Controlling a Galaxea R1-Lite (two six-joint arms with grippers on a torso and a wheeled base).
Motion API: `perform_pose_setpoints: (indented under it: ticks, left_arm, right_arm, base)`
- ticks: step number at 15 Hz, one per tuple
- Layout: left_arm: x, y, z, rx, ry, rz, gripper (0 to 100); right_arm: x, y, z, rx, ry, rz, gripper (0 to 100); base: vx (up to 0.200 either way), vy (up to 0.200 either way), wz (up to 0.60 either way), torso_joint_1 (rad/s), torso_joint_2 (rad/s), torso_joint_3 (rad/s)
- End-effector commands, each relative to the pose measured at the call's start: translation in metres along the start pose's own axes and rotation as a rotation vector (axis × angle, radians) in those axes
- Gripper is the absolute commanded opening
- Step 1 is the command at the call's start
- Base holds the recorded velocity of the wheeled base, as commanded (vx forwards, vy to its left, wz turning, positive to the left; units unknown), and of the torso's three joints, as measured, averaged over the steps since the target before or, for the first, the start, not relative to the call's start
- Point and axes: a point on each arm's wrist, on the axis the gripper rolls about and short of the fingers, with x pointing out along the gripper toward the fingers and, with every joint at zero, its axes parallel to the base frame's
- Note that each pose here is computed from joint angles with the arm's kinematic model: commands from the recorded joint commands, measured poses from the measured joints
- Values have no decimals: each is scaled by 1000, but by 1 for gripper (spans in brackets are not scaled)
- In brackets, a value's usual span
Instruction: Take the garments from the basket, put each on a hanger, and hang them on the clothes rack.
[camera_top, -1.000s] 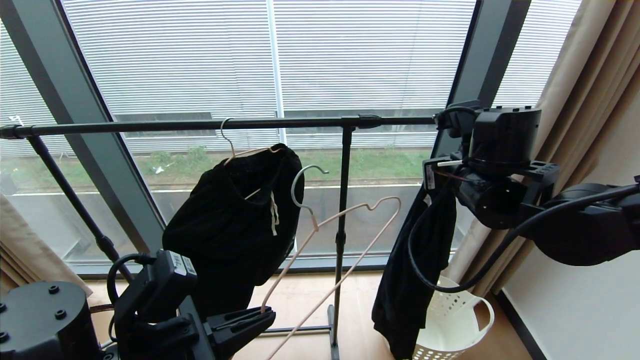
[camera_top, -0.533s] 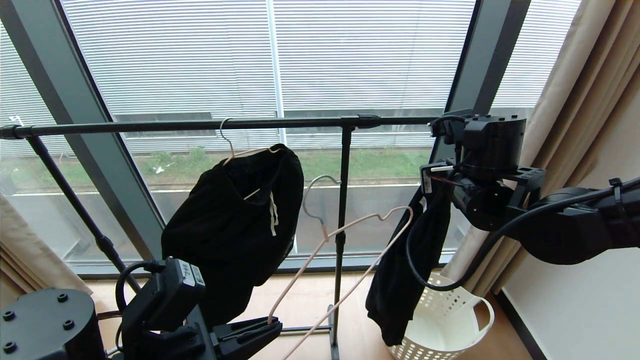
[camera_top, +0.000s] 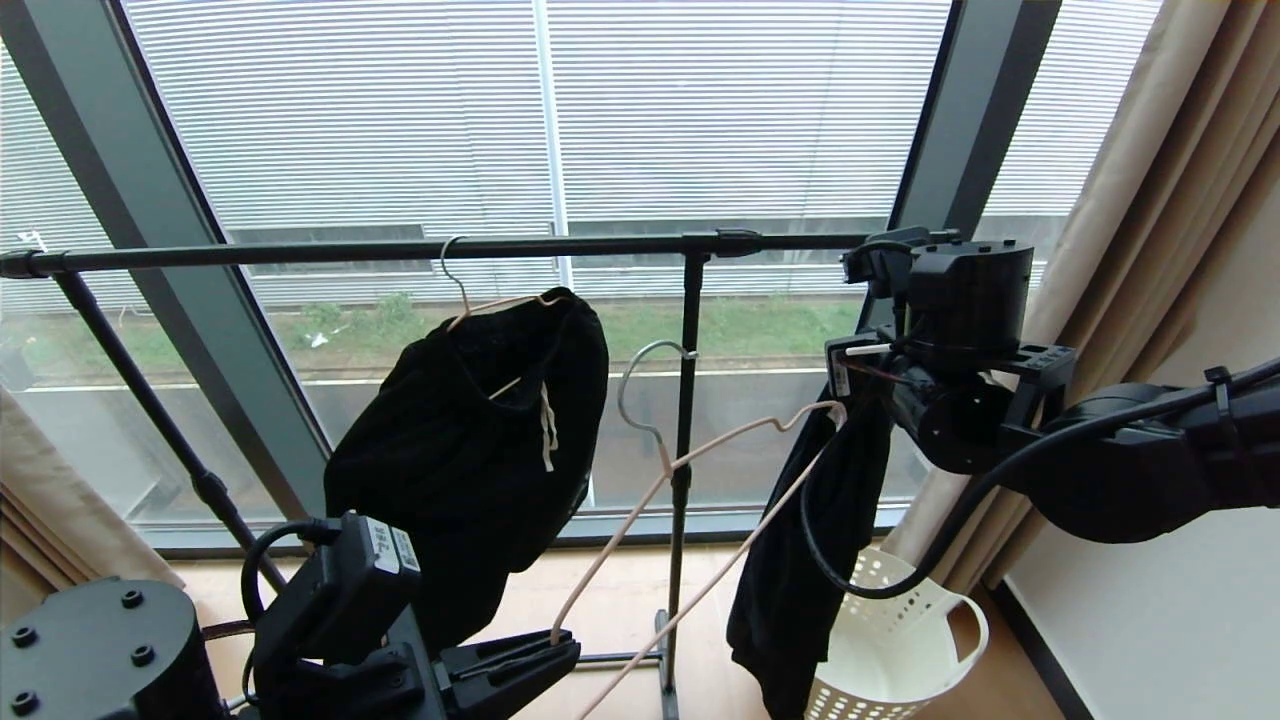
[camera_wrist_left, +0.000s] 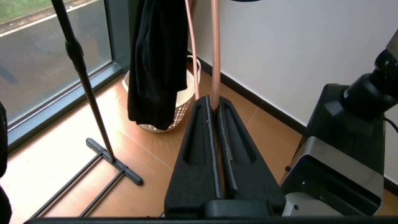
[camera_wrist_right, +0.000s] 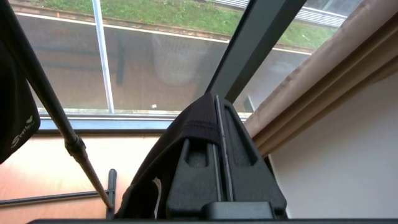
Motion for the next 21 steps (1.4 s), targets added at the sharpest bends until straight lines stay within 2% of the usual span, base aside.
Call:
perform_pose_setpoints:
  ticks: [1,7,15,21]
  left_arm:
    - [4,1,-2,-4,11,1,0]
    - [10,3,-2,1,-18,-1,0]
    - [12,4,-3,-2,-8,6,0]
    - [11,14,0,-8,-32,51,0]
  right_arm:
    - [-2,2,0,-2,0,6,0]
    - [-10,9,-3,-14,0,35,0]
    - [-25,20,-5,-13,-29,72,0]
    - [-39,14,1,-21,-50,87,0]
  base:
    - [0,0,0,0,0,0]
    - [0,0,0,0,0,0]
    - [0,0,0,0,0,0]
    - [0,0,0,0,0,0]
